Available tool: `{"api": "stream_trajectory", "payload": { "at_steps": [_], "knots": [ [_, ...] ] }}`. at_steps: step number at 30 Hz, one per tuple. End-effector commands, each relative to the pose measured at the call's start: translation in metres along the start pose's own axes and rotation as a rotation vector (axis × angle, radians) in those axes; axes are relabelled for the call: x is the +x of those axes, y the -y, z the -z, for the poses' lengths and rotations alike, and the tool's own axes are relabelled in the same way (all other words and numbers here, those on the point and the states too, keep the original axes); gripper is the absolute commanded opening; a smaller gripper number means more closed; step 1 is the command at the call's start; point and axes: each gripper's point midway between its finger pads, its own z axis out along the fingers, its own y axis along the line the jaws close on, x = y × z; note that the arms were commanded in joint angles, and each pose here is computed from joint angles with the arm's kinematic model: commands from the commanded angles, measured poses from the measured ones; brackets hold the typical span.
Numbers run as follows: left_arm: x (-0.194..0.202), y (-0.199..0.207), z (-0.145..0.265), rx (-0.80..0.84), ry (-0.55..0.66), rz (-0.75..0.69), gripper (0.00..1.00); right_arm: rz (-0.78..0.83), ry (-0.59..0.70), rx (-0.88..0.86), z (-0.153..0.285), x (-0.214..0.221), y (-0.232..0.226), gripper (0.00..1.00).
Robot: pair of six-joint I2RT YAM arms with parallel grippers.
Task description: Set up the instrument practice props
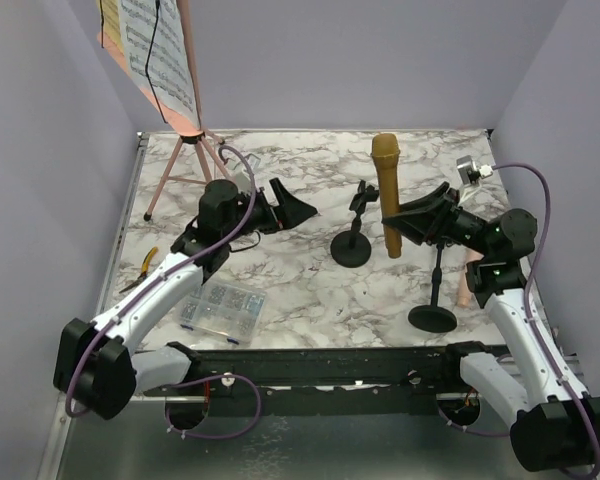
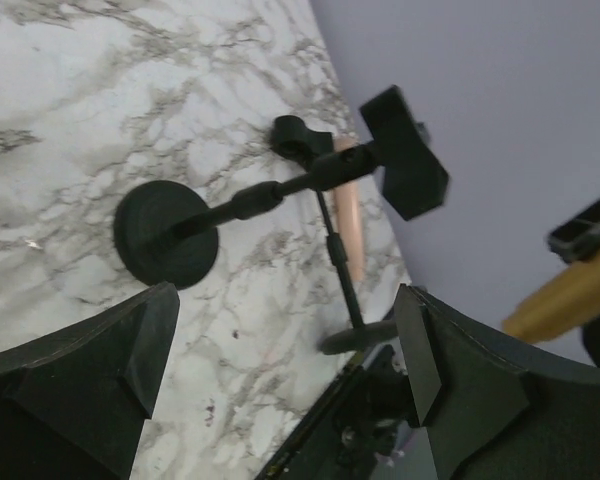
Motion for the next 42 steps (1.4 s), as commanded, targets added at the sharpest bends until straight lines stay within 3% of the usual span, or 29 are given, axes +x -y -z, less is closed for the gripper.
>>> {"api": "stream_trajectory", "payload": {
  "at_steps": [1,9,15,28,32,38,40,42],
  "knots": [
    [-0.013,0.071,0.04,0.263,0.034,0.086,0.99,0.007,-0.065,-0.235,0.009,0.01,-0.045,0.01],
    [-0.043,0.159,0.095,0.54,0.066,0.082,0.99,-0.069,-0.042,-0.435,0.005,0.025,-0.069,0.0],
    [-0.025,0.205,0.096,0.696,0.019,0.041,0.99,-0.137,-0.068,-0.543,-0.016,0.042,-0.093,0.01],
    [0.004,0.228,0.089,0.717,0.087,-0.09,0.85,-0.186,-0.099,-0.517,-0.038,0.056,-0.109,0.0],
    [0.005,0.227,0.084,0.7,0.099,-0.088,0.67,-0.187,-0.104,-0.533,-0.04,0.056,-0.115,0.01],
    [-0.003,0.217,0.084,0.654,0.167,-0.088,0.55,-0.187,-0.127,-0.528,-0.045,0.062,-0.121,0.0],
    [-0.006,0.216,0.085,0.645,0.188,-0.091,0.4,-0.185,-0.128,-0.525,-0.045,0.064,-0.122,0.0],
    [-0.009,0.214,0.087,0.63,0.213,-0.1,0.14,-0.185,-0.13,-0.52,-0.045,0.066,-0.122,0.01]
  ]
}}
